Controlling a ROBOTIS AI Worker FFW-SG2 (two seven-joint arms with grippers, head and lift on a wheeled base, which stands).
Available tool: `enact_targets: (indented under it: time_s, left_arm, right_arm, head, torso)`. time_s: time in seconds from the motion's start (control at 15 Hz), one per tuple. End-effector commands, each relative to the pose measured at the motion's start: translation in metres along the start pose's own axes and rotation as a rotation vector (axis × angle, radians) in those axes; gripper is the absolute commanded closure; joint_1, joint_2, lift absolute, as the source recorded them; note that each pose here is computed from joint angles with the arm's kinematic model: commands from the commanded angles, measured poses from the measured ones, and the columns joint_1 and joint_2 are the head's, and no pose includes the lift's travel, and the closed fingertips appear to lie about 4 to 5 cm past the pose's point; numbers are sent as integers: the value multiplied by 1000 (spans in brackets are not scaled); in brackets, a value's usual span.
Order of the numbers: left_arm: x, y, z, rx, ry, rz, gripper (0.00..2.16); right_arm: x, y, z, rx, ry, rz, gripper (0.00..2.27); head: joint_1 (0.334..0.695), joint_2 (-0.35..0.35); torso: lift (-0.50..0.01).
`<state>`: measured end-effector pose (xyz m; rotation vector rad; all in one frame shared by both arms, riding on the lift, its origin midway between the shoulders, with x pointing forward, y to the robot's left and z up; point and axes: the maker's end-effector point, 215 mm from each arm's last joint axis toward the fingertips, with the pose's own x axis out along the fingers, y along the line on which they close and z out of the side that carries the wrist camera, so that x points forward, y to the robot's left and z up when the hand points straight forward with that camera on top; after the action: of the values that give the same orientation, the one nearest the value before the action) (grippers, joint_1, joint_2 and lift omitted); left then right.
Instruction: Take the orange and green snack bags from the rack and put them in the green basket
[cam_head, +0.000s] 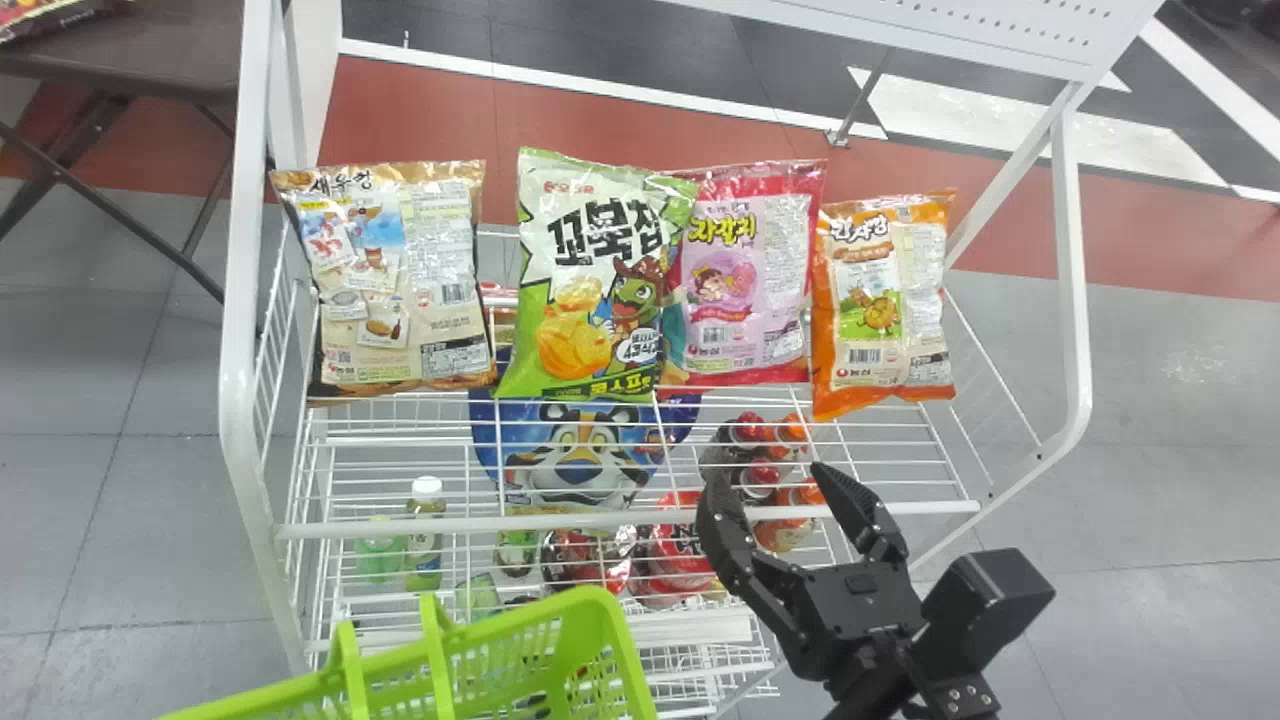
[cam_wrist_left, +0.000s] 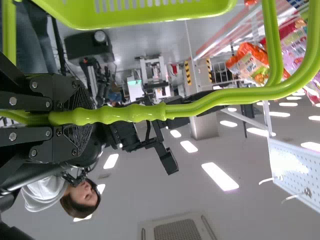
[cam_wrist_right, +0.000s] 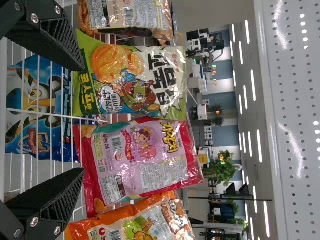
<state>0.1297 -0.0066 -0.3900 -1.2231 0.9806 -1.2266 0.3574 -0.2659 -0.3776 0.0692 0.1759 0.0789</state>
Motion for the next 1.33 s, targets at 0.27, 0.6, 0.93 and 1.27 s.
enact_targets:
  time_s: [0.27,0.6,0.93,1.27]
  left_arm:
    - [4,-7,-15,-131,61,-6,2111]
    - [1,-5,-12,-129,54,-5,2111]
    - [1,-2,-12,-127,55,6,2111]
    - [7,-2,-16,-120,78,13,2115]
  right_arm:
    - [8,0,-3,1,8,2,93]
    - [8,1,-3,3,8,5,97]
    - [17,9,-6,-1,12,16,97]
    - [56,41,12,-12,-41,58,100]
  head:
    - [695,-350]
    - [695,-350]
    - [695,-350]
    - [695,-350]
  torso:
    - [0]
    - [0]
    - [0]
    - [0]
